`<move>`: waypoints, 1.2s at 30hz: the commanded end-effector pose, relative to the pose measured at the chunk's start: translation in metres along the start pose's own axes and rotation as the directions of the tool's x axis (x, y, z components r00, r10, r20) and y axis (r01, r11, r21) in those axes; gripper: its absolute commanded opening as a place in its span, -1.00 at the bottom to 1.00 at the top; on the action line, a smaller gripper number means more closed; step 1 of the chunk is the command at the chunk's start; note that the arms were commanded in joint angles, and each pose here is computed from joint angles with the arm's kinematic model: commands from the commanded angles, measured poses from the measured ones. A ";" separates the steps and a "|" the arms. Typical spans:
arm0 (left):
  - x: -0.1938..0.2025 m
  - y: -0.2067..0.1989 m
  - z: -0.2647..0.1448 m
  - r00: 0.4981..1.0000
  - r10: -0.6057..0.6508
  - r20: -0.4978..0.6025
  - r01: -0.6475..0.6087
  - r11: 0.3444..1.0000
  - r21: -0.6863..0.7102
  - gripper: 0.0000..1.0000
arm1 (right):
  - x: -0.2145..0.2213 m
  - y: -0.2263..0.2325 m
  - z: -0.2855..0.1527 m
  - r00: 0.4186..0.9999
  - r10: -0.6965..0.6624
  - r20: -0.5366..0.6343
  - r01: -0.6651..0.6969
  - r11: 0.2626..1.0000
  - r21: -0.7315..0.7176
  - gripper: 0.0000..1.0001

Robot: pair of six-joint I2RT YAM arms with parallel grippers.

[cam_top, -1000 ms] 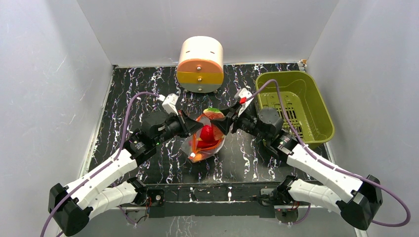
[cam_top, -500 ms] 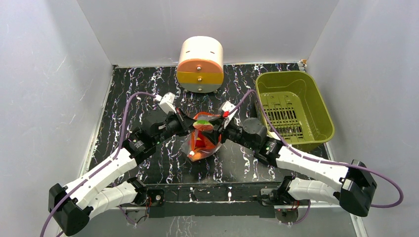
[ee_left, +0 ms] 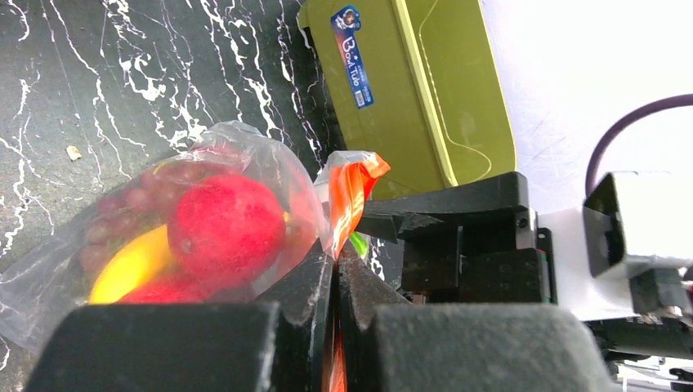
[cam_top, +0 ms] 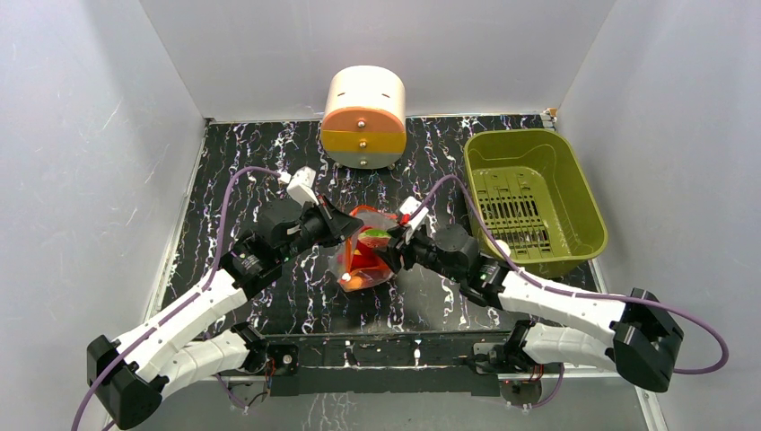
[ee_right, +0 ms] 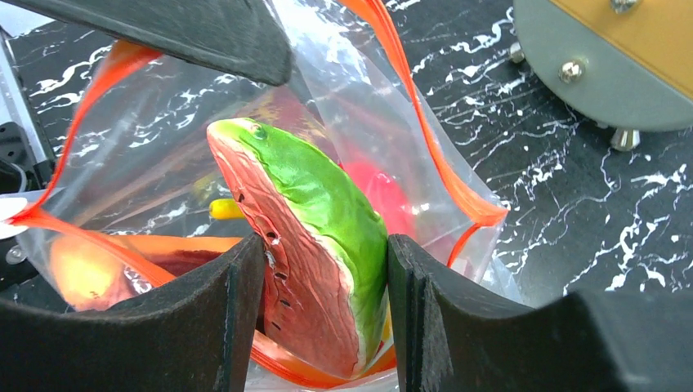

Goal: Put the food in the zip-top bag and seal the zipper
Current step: Place the fake fruit in the zipper food storage bag.

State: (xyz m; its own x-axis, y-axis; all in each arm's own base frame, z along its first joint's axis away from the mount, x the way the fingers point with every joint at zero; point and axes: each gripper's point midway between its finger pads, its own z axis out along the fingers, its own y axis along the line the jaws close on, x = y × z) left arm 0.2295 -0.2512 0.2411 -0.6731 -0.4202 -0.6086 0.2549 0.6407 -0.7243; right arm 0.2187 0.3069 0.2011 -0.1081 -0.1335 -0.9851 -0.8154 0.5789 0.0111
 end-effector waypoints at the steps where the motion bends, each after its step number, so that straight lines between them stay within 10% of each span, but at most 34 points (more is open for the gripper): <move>1: -0.021 -0.030 -0.006 0.998 -0.011 0.054 0.006 0.995 0.104 -1.00 | -0.005 -0.012 0.002 0.999 0.046 0.000 -0.046 0.995 0.085 -0.50; 19: -0.008 -0.039 -0.008 0.990 0.137 -0.010 -0.133 0.975 0.175 -1.00 | -0.057 -0.019 -0.032 0.997 -0.015 -0.082 0.024 0.994 0.111 0.45; 36: 0.005 -0.041 -0.005 0.978 0.200 -0.057 -0.182 0.956 0.230 -1.00 | -0.055 -0.035 -0.033 0.996 0.008 -0.090 0.011 0.978 0.210 0.04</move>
State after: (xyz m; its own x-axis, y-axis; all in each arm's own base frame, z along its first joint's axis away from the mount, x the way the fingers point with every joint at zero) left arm 0.2100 -0.2701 0.2390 -0.6951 -0.2320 -0.6805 0.4521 0.5949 -0.6646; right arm 0.2258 0.2703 0.2515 -0.1808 -0.2445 -0.9526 -0.7204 0.6924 -0.0409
